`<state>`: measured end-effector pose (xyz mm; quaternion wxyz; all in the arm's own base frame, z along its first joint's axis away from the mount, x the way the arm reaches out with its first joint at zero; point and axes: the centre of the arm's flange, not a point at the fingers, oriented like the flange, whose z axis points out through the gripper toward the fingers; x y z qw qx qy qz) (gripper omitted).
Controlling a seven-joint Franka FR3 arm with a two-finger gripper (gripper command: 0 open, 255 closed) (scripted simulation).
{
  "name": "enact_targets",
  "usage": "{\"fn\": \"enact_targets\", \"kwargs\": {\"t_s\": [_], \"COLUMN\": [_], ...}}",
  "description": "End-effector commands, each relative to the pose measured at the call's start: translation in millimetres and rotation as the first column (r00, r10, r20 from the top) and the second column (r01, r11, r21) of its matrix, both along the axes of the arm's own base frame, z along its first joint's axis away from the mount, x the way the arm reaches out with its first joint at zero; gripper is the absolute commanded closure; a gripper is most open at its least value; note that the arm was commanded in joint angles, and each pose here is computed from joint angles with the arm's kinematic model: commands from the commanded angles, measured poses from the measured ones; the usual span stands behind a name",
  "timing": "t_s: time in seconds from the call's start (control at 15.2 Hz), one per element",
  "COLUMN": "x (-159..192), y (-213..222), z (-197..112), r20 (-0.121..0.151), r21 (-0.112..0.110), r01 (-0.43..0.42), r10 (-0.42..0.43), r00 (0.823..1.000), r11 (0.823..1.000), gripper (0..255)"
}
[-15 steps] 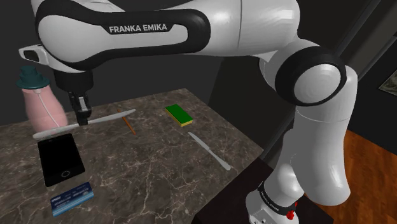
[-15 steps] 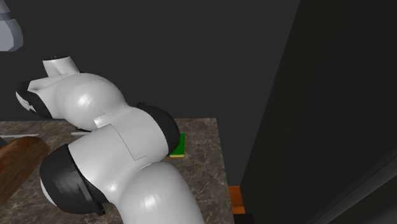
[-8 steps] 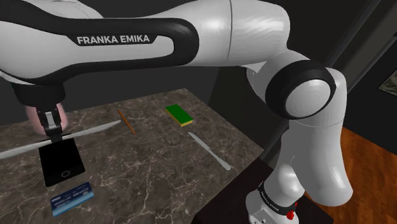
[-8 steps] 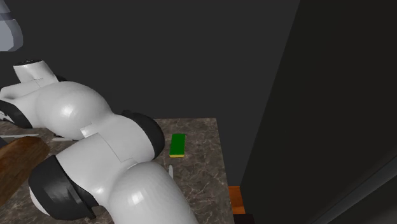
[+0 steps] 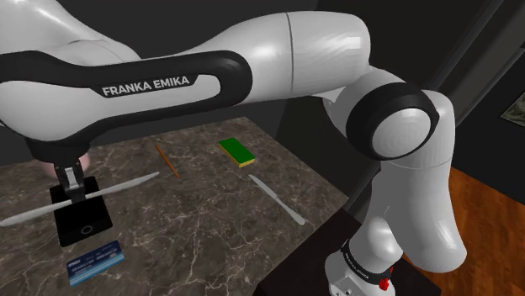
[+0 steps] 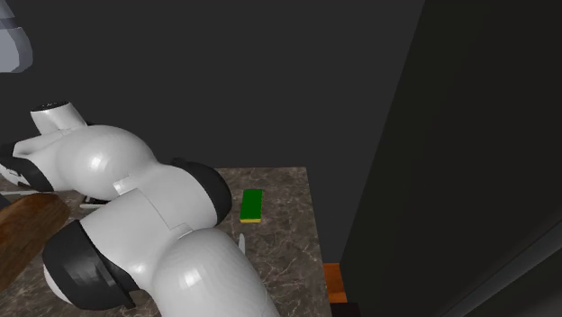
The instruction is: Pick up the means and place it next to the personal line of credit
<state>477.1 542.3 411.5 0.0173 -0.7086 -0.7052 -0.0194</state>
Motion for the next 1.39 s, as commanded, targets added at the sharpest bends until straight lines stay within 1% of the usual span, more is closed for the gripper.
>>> {"fn": "enact_targets", "kwargs": {"t_s": [0.0,0.4,0.92,0.99,1.32], "x": [-0.5,-0.5,-0.5,-0.5,-0.5], "y": [-0.8,-0.8,-0.8,-0.8,-0.8], "z": [-10.6,-42.3,-42.3,-42.3,-42.3], "r20": [0.000,0.000,0.000,0.000,0.000], "r21": [0.000,0.000,0.000,0.000,0.000], "r01": [0.000,0.000,0.000,0.000,0.000], "r10": [0.000,0.000,0.000,0.000,0.000], "r00": [1.000,1.000,1.000,1.000,1.000], "r11": [1.000,1.000,1.000,1.000,1.000], "gripper": [255,255,255,0,0]}}
